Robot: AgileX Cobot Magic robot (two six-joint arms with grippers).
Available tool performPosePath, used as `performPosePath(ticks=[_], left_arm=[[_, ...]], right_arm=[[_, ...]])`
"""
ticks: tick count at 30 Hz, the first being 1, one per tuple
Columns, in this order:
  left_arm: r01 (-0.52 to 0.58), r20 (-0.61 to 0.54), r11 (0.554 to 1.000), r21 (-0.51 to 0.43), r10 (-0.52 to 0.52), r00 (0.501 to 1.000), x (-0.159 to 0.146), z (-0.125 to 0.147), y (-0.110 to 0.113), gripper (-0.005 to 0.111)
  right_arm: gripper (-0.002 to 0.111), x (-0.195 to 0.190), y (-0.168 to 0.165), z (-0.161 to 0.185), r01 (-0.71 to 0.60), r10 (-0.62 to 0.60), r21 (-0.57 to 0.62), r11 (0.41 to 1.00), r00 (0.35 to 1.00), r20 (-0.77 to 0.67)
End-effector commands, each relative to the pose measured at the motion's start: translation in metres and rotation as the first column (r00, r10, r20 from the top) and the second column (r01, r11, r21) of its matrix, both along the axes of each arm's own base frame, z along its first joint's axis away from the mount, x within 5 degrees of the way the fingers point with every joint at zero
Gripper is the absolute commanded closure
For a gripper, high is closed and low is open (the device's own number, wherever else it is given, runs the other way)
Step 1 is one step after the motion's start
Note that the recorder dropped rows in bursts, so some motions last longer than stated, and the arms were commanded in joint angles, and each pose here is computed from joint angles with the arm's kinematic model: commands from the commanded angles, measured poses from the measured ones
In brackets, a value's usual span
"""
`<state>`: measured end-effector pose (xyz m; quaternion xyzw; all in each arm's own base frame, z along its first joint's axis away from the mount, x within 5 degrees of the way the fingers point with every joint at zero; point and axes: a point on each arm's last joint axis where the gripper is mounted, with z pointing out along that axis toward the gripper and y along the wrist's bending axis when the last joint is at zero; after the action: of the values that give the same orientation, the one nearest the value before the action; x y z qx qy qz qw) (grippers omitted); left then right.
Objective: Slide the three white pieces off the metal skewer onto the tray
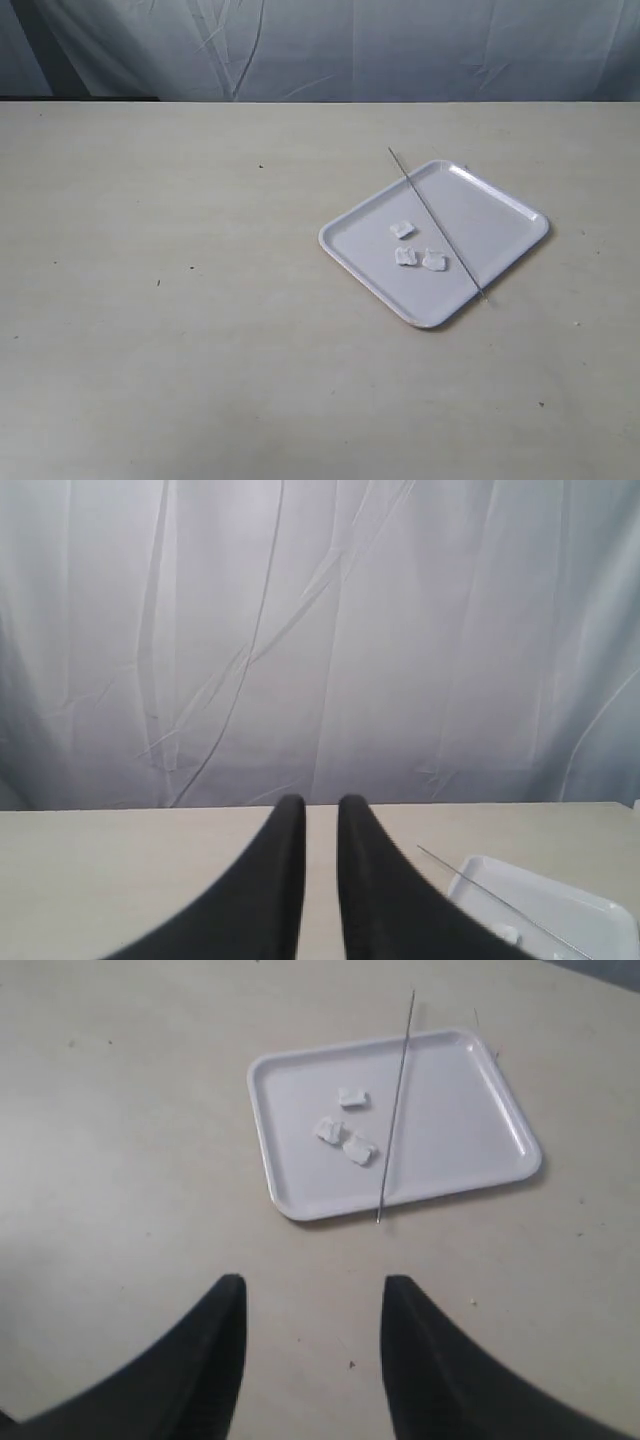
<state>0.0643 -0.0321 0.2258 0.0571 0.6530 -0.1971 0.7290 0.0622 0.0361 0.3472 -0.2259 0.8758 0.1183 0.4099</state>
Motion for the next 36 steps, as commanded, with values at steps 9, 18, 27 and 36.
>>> performPosePath(ticks=[9, 18, 27, 36], left_arm=[[0.014, 0.003, 1.0, -0.007, -0.014, 1.0, -0.001, -0.001, -0.001, 0.094], [-0.038, 0.138, 0.999, 0.017, 0.035, 0.99, -0.016, 0.005, 0.002, 0.094], [-0.246, 0.074, 0.93, 0.275, 0.235, 0.969, -0.009, -0.011, 0.02, 0.094], [-0.231, 0.05, 0.953, 0.196, 0.226, 0.973, -0.009, -0.01, 0.019, 0.094]], right_arm=[[0.066, -0.037, -0.022, 0.019, 0.215, -0.241, 0.111, 0.97, 0.912, 0.332], [0.066, -0.015, -0.033, -0.031, 0.403, -0.439, 0.186, 0.896, 0.741, 0.508], [0.066, -0.001, -0.04, -0.122, 0.467, -0.471, 0.158, 0.87, 0.692, 0.547], [0.066, -0.003, -0.04, -0.152, 0.475, -0.458, 0.117, 0.872, 0.709, 0.536]])
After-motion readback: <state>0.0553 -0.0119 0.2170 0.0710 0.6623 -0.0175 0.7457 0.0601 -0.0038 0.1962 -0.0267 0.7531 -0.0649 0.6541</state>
